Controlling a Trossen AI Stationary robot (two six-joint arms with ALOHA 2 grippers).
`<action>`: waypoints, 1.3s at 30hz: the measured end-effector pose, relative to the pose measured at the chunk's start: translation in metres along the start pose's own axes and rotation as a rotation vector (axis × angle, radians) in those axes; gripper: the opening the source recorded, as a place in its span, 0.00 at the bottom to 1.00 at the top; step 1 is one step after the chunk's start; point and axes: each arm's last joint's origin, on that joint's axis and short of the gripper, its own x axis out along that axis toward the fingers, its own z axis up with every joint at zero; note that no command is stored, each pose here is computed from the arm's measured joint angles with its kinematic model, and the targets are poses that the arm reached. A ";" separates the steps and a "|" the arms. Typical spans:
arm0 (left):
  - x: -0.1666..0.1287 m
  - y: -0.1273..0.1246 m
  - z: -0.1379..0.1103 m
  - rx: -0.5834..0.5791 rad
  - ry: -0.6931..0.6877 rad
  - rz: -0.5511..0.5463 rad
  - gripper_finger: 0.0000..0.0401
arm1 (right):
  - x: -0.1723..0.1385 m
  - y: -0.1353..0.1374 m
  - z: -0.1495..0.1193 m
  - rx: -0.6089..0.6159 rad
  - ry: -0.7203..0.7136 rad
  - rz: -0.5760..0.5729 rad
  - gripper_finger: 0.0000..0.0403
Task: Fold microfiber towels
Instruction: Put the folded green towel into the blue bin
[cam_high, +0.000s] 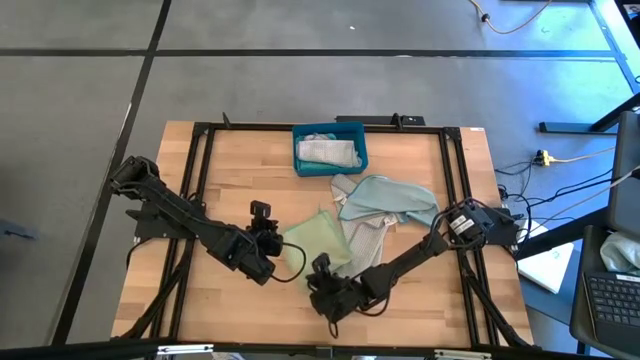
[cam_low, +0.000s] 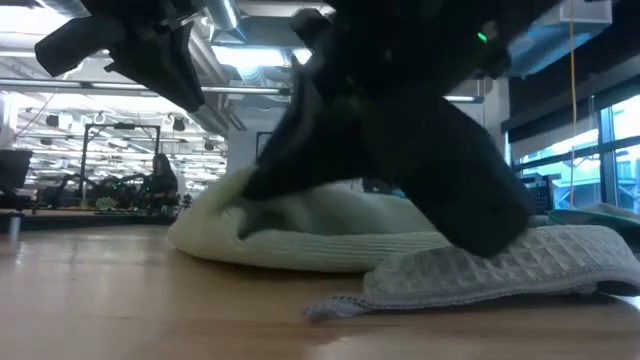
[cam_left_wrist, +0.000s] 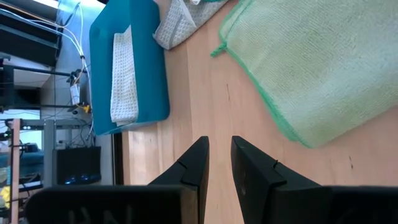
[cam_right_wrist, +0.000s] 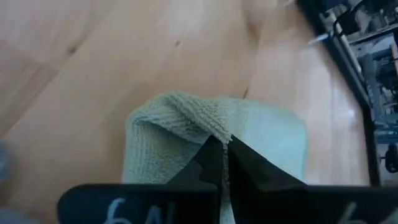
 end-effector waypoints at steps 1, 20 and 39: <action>0.000 0.000 0.000 0.000 0.000 0.000 0.15 | 0.000 -0.002 0.003 -0.009 -0.008 0.000 0.03; 0.000 0.000 0.000 0.000 0.000 -0.001 0.15 | -0.004 -0.008 0.012 -0.221 0.002 -0.089 0.02; 0.000 0.000 0.000 -0.055 0.003 -0.012 0.15 | -0.020 -0.002 0.044 -0.187 -0.228 0.108 0.03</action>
